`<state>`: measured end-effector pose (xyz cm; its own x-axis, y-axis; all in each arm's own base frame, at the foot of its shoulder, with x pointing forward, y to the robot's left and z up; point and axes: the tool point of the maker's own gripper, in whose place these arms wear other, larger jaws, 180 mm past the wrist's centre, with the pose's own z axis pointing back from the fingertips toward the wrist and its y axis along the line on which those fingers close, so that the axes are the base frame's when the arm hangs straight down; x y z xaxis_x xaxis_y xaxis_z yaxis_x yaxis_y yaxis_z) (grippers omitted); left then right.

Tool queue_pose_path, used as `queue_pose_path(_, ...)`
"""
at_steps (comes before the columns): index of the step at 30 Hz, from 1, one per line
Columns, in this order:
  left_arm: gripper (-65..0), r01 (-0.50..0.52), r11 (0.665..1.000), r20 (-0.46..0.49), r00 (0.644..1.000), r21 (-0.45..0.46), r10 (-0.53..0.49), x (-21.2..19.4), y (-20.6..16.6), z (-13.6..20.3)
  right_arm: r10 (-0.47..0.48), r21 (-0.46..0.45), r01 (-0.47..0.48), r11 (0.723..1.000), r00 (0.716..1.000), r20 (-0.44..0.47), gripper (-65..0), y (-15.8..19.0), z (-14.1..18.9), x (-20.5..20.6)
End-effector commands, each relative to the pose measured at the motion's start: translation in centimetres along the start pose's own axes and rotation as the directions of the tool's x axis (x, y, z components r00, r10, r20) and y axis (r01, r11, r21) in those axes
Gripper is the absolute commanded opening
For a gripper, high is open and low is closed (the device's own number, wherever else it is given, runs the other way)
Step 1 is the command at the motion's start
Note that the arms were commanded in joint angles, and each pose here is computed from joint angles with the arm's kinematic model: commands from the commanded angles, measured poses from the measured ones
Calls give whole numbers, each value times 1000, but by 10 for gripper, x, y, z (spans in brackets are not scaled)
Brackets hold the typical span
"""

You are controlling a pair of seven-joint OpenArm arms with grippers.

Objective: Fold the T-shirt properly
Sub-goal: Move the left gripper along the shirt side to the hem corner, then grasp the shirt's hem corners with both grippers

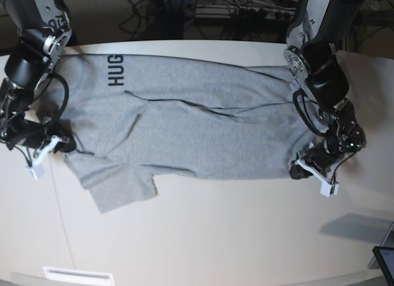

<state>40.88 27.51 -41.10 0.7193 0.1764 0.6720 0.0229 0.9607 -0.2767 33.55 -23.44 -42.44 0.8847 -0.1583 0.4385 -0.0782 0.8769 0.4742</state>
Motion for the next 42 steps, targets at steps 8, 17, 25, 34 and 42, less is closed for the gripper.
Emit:
queue_pose_path(8, -650, 57, 996, -116, 992, 74, -48, -16, 24, 13, 17, -48, -21, 999, 996, -86, -650, -8, 0, -13)
queue_pose_path(17, -650, 255, 950, -47, 967, 181, -250, 12, 23, 50, 117, -31, -119, 992, 992, -54, -650, 10, -15, 2)
queue_pose_path(25, -650, 349, 910, -28, 935, 221, -352, 21, 16, 69, 230, -49, -229, 972, 973, 20, -650, 27, -10, 36)
queue_pose_path(34, -650, 377, 888, -7, 921, 264, -390, 41, 24, 83, 278, -108, -272, 956, 959, 53, -650, 18, 11, 57)
queue_pose_path(42, -650, 433, 837, -47, 895, 335, -444, 59, 20, 114, 302, -159, -289, 944, 951, 64, -650, 4, 31, 67)
